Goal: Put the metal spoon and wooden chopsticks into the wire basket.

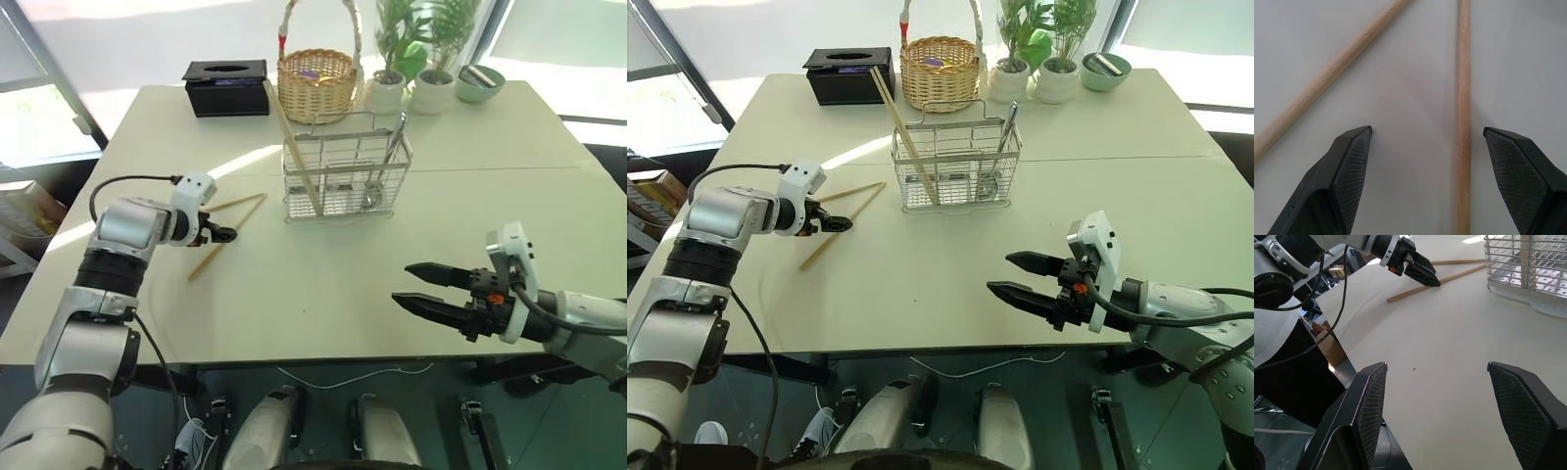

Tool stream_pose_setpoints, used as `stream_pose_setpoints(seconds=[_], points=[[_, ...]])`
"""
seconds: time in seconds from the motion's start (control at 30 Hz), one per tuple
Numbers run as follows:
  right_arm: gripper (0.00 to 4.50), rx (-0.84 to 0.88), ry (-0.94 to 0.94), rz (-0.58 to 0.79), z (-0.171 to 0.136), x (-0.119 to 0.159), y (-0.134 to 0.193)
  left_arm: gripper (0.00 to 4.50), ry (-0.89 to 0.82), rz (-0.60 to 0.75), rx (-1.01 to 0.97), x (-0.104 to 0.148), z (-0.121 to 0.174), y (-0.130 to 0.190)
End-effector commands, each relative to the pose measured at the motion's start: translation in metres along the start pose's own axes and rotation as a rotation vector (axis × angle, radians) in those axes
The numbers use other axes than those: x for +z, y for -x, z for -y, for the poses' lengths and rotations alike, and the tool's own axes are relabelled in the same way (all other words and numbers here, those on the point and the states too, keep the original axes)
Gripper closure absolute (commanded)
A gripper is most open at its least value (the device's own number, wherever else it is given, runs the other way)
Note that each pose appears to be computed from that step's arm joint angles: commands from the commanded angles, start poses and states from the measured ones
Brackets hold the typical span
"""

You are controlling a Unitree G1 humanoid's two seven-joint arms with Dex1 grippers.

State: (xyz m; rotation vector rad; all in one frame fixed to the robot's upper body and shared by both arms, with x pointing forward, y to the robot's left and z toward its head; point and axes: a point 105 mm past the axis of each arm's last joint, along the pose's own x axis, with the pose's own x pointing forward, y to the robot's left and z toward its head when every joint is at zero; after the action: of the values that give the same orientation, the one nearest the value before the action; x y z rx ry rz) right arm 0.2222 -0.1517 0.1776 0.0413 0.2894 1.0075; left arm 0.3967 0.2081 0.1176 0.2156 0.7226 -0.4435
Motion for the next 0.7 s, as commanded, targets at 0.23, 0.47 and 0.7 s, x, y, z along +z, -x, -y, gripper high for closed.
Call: stream_pose_setpoints(seconds=[0.23,0.47,0.7], points=[[1.12,-0.01,0.045,0.037,0.0,0.008,-0.002,4.46,0.004,-0.003,-0.03,0.003,0.004,-0.003],[1.12,-0.015,0.047,0.04,0.0,0.008,-0.002,4.46,0.05,0.058,-0.059,0.016,0.01,0.003],[1.12,-0.02,0.045,0.035,0.001,0.008,0.0,4.46,0.098,0.814,-0.098,0.129,0.013,0.077]])
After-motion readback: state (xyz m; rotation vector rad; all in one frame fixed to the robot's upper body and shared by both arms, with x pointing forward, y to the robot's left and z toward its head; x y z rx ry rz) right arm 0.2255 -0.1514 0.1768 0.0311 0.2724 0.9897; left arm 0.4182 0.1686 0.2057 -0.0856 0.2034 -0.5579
